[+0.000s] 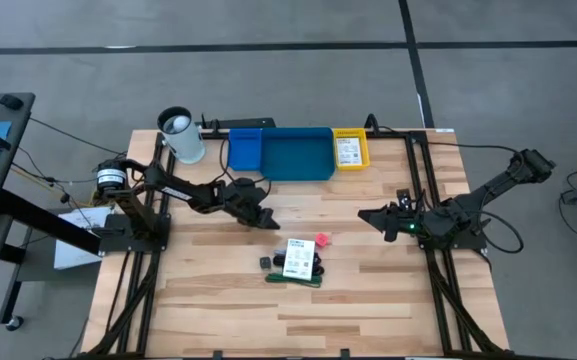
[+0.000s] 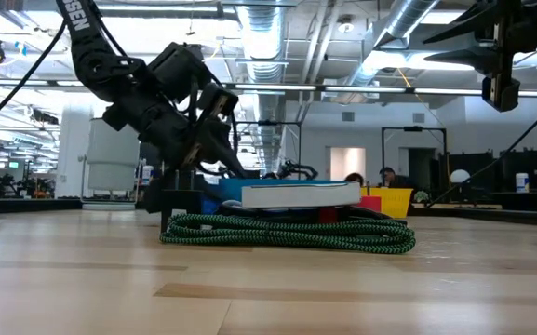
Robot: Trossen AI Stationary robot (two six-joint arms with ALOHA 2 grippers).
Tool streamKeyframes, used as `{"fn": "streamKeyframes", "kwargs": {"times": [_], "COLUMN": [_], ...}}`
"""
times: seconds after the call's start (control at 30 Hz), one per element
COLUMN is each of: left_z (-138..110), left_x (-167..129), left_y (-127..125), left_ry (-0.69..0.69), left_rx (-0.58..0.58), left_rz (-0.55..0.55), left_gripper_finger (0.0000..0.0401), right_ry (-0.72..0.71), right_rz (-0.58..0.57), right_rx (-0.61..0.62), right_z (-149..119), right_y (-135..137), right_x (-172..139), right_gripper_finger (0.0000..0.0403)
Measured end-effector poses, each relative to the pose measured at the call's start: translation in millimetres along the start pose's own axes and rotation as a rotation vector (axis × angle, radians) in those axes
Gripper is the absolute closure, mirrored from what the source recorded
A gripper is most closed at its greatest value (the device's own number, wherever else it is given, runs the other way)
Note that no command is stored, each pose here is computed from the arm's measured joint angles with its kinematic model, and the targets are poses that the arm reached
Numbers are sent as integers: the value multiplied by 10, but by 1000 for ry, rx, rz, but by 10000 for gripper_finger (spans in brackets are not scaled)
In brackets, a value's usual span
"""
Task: Pick and place items into bin
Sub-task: Put the white card reader box into the yellow bin
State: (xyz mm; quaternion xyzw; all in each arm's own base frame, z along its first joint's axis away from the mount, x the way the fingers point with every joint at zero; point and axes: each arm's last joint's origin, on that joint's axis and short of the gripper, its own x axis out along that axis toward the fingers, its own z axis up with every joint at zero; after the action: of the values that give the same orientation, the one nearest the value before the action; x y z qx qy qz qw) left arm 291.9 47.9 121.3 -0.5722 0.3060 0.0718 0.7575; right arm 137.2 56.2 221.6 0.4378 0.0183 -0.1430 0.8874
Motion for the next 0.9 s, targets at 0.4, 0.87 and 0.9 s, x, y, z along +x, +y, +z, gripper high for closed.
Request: {"fn": "streamKeyframes", "kwargs": {"times": [0.4, 0.87, 0.9], "left_z": [-2, 64, 70], "left_x": [6, 324, 328], "left_y": [9, 10, -2], "left_ry": [1, 135, 137], "left_rx": [-15, -45, -44], "left_rz": [5, 79, 77], "left_gripper_finger": [220, 220, 220], "right_ry": [20, 23, 23], "right_rz": [12, 13, 13], "right_rx": [0, 0, 0], "right_z": [-5, -6, -6], "right_y": [3, 4, 4], "right_x": [0, 0, 0], "right_gripper_finger": [312, 312, 312]}}
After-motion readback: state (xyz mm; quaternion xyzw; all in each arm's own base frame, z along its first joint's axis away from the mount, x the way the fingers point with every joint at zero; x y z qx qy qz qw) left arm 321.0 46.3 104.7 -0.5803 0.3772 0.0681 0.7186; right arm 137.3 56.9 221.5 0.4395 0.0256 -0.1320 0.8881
